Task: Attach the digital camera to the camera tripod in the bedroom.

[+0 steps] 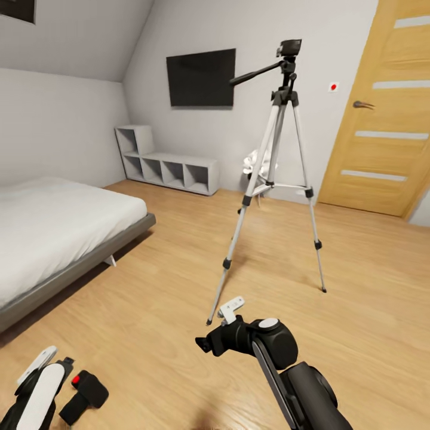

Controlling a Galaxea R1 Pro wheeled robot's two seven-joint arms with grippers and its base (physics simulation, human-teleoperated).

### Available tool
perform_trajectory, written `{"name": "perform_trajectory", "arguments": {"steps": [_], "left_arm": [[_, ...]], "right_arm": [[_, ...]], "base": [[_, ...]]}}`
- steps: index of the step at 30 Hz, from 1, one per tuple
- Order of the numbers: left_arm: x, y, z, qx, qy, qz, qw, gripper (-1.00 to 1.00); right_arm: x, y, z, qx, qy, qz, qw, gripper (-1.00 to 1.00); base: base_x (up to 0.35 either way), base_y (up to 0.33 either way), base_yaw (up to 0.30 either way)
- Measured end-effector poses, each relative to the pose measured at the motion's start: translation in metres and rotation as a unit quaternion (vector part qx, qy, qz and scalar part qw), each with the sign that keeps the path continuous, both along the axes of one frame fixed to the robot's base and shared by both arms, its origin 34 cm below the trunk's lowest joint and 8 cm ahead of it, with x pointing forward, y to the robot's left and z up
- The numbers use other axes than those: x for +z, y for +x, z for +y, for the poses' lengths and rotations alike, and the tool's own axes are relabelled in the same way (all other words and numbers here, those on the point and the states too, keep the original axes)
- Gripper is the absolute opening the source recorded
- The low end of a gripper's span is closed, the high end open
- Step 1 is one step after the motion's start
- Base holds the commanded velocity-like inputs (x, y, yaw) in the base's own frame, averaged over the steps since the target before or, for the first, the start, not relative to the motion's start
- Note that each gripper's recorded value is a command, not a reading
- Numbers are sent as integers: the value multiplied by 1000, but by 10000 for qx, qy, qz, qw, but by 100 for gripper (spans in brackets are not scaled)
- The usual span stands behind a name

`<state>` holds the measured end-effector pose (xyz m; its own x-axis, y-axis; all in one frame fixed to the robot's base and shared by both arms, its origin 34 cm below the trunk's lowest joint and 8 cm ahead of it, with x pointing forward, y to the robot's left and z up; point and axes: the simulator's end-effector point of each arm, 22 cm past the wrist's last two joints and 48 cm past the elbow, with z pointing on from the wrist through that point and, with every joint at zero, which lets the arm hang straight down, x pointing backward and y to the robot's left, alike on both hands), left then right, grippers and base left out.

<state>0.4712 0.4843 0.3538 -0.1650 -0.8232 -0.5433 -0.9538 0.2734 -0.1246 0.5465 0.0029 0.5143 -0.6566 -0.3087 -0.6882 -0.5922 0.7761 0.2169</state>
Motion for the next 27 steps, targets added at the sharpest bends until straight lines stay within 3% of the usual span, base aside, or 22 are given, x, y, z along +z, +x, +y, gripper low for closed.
{"name": "perform_trajectory", "arguments": {"steps": [7,9,13,14,23,27], "left_arm": [[-7,33,-32,-488,7,92,9988,100],[-6,51,-52,-825,29,93,9965,100],[-10,62,-64,-1030,49,133,9946,100],[-8,70,-70,-1123,65,98,9936,100],[-20,66,-78,-1222,19,213,9923,100],[-30,49,-79,-1281,22,379,9910,100]], "right_arm": [[-11,2,-3,-46,39,116,9999,100],[-16,4,-8,-79,8,146,9999,100],[-26,3,-11,-57,-36,224,9997,100],[-25,6,-11,-46,-13,111,9999,100],[-33,11,-12,-47,20,66,10000,100],[-32,11,-12,-48,22,46,10000,100]], "base": [[0,0,275],[0,0,107],[0,0,57],[0,0,25],[0,0,11],[43,-30,28]]}}
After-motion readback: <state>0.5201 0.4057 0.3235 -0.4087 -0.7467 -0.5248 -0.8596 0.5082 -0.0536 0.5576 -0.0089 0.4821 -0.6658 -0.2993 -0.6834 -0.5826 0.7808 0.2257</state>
